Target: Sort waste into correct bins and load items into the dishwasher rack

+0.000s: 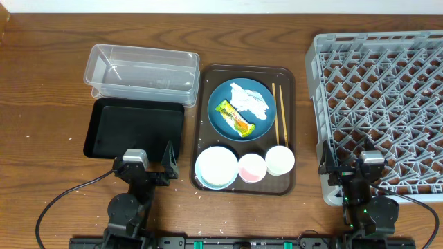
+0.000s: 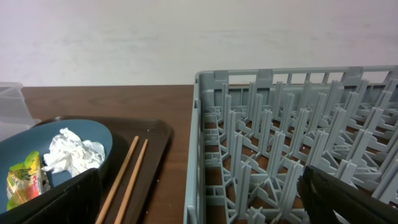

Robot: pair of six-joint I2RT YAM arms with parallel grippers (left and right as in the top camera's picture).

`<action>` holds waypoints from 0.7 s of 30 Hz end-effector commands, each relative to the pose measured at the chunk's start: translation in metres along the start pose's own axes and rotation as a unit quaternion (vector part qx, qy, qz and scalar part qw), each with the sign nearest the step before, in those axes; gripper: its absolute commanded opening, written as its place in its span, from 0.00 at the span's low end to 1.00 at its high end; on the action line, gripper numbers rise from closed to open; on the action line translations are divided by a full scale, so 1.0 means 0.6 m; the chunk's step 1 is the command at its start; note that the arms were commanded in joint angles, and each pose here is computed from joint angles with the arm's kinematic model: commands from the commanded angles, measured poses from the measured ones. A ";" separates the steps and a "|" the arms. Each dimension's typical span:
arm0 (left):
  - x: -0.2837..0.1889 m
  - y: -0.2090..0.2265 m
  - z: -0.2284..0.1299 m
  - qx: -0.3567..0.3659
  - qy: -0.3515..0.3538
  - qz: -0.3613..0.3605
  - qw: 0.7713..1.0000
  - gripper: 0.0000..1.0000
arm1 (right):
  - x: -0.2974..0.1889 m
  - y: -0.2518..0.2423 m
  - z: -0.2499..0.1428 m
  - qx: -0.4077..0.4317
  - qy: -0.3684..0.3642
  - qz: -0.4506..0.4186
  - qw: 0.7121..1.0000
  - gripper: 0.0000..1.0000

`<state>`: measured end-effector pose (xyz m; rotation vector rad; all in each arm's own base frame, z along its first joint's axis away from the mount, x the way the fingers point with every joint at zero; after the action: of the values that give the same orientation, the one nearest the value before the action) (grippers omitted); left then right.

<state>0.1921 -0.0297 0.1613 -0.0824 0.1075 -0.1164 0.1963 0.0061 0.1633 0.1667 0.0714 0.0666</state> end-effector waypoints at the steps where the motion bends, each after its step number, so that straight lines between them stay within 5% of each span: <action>1: 0.003 0.004 -0.018 -0.003 0.010 0.008 1.000 0.94 | 0.000 -0.001 0.000 0.004 -0.003 0.000 1.000 0.99; 8: 0.003 -0.007 0.001 -0.006 -0.016 -0.017 1.000 0.95 | 0.000 0.003 0.003 0.016 -0.007 0.010 1.000 0.99; 15: -0.032 -0.037 0.129 -0.008 -0.134 -0.080 0.988 0.94 | -0.016 0.055 0.047 0.042 -0.024 0.123 0.991 0.99; 21: -0.044 -0.054 0.206 -0.015 -0.037 -0.095 0.995 0.95 | -0.043 0.071 0.121 0.050 0.013 0.116 0.992 0.99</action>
<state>0.1781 -0.0423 0.2583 -0.1053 -0.0091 -0.2477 0.1812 0.0306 0.2074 0.2624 0.1069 0.2625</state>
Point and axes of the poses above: each gripper's point midway between its finger pads, its own x axis out along the fingers, its own y axis along the line the jaws close on, z = x × y, the point moved 5 cm from there along -x, back along the fingers, and after that the axes turned 6 degrees about x, right-handed, at the moved point
